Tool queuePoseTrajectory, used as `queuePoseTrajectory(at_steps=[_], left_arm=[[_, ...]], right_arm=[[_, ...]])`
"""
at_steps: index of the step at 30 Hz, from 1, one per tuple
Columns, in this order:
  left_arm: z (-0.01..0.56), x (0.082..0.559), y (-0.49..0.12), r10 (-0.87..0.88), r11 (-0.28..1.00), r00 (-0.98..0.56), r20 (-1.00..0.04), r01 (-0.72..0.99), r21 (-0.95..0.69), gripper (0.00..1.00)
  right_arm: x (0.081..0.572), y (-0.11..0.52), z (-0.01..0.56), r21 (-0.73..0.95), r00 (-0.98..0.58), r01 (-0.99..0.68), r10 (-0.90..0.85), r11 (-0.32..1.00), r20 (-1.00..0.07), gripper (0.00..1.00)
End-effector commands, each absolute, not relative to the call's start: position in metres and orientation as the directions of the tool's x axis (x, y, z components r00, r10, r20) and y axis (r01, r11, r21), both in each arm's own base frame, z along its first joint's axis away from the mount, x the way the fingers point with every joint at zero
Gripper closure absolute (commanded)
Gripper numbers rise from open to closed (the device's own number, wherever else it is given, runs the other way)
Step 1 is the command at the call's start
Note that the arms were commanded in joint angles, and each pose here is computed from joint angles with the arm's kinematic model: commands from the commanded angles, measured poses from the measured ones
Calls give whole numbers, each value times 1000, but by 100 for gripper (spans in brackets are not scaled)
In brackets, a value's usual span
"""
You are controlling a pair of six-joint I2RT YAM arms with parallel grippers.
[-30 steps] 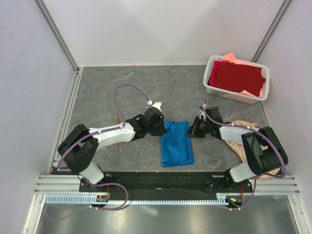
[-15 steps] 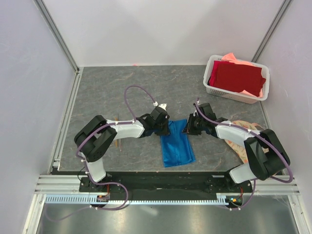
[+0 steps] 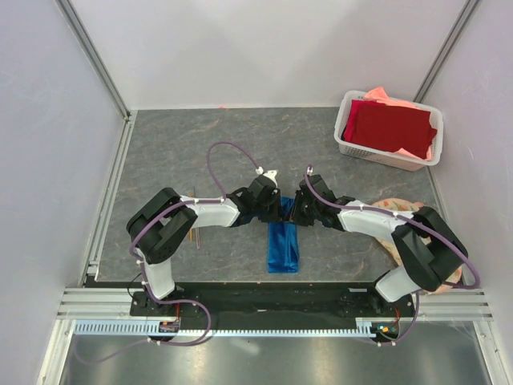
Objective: Fold the napkin into a case and place the utensils inside
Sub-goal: Fold the 2/3-rectangle-folded napkin at the center of the board.
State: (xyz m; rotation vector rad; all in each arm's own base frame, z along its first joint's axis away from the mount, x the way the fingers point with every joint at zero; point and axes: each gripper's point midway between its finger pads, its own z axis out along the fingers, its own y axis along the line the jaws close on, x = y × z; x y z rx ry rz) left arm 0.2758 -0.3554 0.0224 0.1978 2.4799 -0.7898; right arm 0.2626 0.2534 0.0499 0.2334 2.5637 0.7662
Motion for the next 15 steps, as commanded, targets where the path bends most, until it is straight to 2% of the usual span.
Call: queuePoseTrajectory(at_steps=[1, 8, 15], left_arm=[[25, 268, -358, -20, 802, -872, -489, 278, -528, 98], [67, 258, -356, -22, 778, -875, -483, 288, -558, 98], [85, 244, -336, -23, 789, -870, -492, 286, -544, 98]], right_arm=[[279, 264, 49, 560, -851, 75, 346, 825, -396, 100], [277, 254, 41, 511, -852, 75, 321, 857, -413, 100], [277, 249, 45, 496, -844, 72, 318, 865, -432, 100]])
